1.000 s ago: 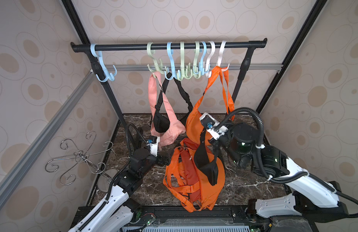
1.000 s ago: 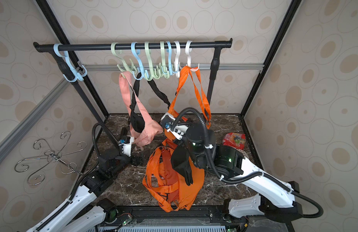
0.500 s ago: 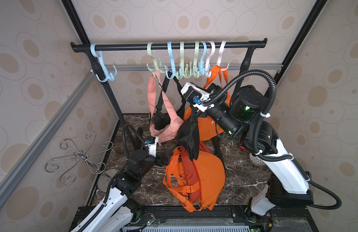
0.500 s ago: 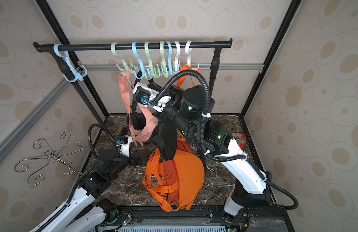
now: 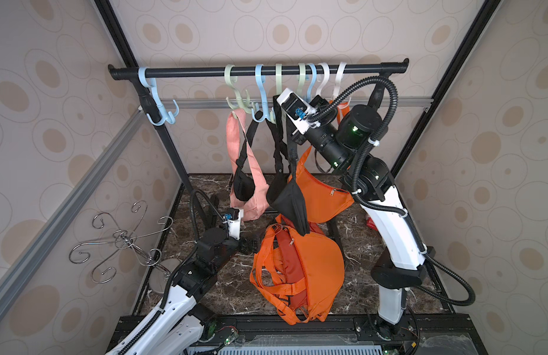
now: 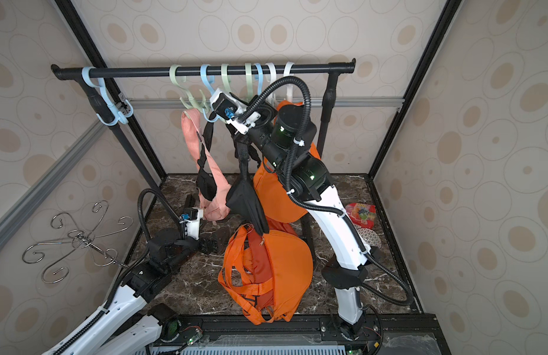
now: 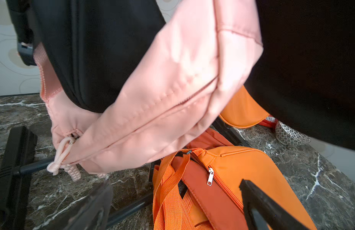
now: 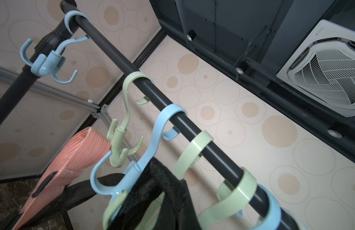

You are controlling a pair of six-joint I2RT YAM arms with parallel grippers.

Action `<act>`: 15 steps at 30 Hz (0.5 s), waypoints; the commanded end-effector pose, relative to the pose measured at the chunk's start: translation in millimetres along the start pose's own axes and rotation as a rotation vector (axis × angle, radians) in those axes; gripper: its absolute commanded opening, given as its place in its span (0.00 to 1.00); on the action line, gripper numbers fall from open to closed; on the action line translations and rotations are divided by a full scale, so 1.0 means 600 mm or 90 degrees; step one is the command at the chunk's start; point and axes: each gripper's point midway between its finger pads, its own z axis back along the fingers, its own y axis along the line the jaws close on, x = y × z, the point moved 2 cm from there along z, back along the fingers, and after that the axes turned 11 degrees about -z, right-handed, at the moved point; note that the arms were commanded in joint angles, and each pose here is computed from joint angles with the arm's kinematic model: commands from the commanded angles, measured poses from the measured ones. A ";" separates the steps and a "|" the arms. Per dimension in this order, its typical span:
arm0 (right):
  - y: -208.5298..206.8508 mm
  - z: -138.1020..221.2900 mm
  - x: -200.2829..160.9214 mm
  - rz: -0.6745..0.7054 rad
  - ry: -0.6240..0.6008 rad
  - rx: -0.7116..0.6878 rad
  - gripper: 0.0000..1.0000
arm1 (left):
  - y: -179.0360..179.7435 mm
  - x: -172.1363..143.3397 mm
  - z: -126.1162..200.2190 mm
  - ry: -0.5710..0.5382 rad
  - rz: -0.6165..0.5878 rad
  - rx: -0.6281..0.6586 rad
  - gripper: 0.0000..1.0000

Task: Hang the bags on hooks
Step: Hang the bag on the hook.

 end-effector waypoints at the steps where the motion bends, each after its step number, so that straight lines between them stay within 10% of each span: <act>1: -0.039 0.024 0.076 -0.036 -0.120 -0.014 0.00 | 0.008 0.023 0.009 -0.022 -0.002 0.016 1.00; 15: -0.068 0.002 -0.051 -0.040 0.042 -0.067 0.00 | 0.007 0.008 -0.004 -0.008 -0.004 0.015 1.00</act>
